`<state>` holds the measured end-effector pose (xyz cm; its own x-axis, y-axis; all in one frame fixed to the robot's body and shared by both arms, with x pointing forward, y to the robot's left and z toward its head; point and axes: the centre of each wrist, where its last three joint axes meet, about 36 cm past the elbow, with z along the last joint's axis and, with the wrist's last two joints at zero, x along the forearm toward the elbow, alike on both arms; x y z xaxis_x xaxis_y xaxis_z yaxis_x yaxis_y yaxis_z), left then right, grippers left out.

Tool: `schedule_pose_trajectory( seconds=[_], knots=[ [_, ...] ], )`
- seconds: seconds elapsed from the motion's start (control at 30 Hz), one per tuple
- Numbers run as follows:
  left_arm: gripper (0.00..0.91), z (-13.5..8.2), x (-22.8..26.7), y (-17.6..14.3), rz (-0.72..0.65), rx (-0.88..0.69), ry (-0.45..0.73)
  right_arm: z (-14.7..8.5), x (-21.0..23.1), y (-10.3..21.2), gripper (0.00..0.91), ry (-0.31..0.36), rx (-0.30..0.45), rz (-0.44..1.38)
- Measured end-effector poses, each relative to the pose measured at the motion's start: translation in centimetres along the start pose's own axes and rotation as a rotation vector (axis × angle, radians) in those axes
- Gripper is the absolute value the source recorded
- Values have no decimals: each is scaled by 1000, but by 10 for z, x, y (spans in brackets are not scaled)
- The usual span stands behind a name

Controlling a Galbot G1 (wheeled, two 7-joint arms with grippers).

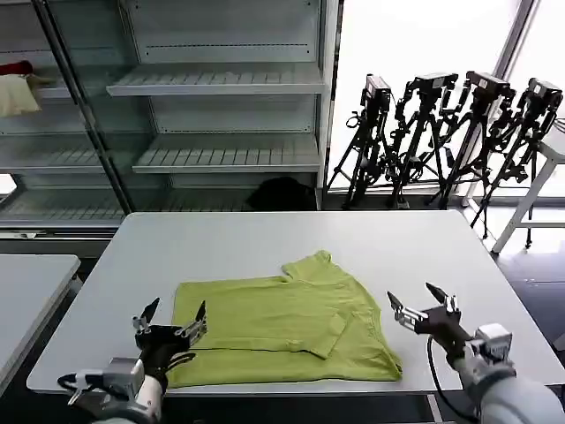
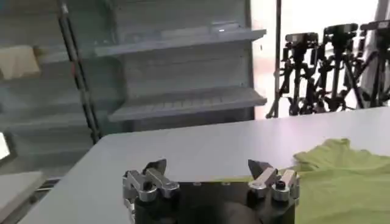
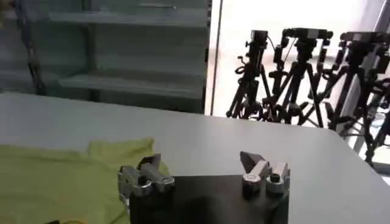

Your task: Fold and organize the clothes.

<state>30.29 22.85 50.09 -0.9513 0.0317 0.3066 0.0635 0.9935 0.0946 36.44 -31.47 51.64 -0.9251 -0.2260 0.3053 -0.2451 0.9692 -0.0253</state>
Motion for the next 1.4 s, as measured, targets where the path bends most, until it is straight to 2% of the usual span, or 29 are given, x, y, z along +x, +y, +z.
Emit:
schedule_pose_trajectory(
  seconds=[0.3, 0.77, 1.03, 1.4],
  knots=[
    [907, 5, -56, 22, 80, 24, 63, -20, -81, -13, 907, 35, -16, -86],
    [907, 14, -135, 63, 84, 36, 145, -28, -183, 9, 907, 123, 36, -173],
    [907, 19, -158, 77, 61, 52, 173, -22, -216, 30, 907, 170, 66, -211],
    [907, 26, -168, 83, 57, 76, 198, -15, -239, 45, 907, 206, 99, -235]
  ],
)
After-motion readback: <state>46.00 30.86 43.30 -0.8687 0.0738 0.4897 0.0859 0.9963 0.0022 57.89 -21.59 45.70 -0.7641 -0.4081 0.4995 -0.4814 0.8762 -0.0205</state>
